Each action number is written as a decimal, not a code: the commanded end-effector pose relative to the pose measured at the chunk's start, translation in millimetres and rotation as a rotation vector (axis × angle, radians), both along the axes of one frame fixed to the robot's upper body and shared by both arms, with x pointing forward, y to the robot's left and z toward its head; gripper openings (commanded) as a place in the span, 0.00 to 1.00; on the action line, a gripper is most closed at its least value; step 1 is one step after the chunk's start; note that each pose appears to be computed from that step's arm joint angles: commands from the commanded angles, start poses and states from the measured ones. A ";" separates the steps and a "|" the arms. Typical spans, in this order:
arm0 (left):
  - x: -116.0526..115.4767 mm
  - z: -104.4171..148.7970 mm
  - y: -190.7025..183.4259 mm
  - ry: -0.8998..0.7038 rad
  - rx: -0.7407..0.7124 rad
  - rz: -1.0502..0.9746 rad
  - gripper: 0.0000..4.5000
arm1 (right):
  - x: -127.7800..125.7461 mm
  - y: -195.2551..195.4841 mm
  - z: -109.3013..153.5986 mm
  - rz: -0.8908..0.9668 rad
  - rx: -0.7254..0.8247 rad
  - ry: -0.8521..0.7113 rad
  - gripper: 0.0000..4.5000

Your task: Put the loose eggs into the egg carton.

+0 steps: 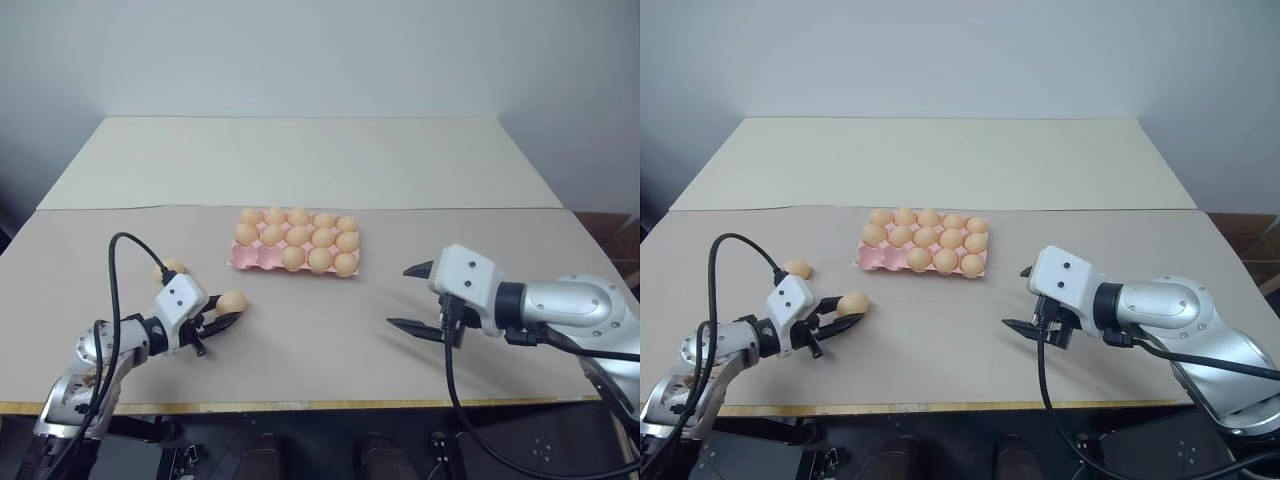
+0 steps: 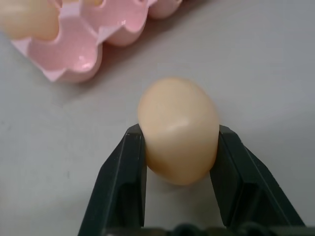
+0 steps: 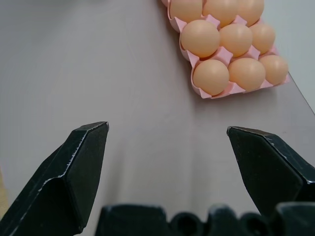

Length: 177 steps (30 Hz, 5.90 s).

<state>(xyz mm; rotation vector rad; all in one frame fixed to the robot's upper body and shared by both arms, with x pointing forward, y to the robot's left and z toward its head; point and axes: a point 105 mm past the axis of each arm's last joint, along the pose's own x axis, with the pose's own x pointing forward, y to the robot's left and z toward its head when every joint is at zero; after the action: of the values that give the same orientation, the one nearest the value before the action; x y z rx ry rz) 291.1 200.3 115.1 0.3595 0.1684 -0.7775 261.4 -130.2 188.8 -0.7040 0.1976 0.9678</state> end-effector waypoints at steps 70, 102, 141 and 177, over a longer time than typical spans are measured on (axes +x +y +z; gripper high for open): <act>-9.1 93.1 76.0 -0.263 0.117 0.340 1.00 | -14.5 8.6 35.2 0.183 0.014 -0.071 1.00; 59.9 8.2 89.2 0.008 0.132 0.464 0.57 | -24.8 -2.9 33.8 0.057 -0.024 -0.076 1.00; 89.9 59.5 -20.1 -0.366 -0.101 0.054 1.00 | -28.8 -10.1 32.3 -0.048 -0.021 -0.103 1.00; -69.3 118.1 48.7 -0.136 0.116 -0.063 1.00 | -3.1 -57.3 48.4 0.057 -0.080 -0.083 1.00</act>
<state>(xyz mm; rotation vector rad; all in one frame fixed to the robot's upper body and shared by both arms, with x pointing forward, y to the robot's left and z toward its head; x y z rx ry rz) 226.5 252.8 221.3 0.4914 0.1007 -0.8030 257.9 -188.7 230.2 -0.7881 0.1813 0.9801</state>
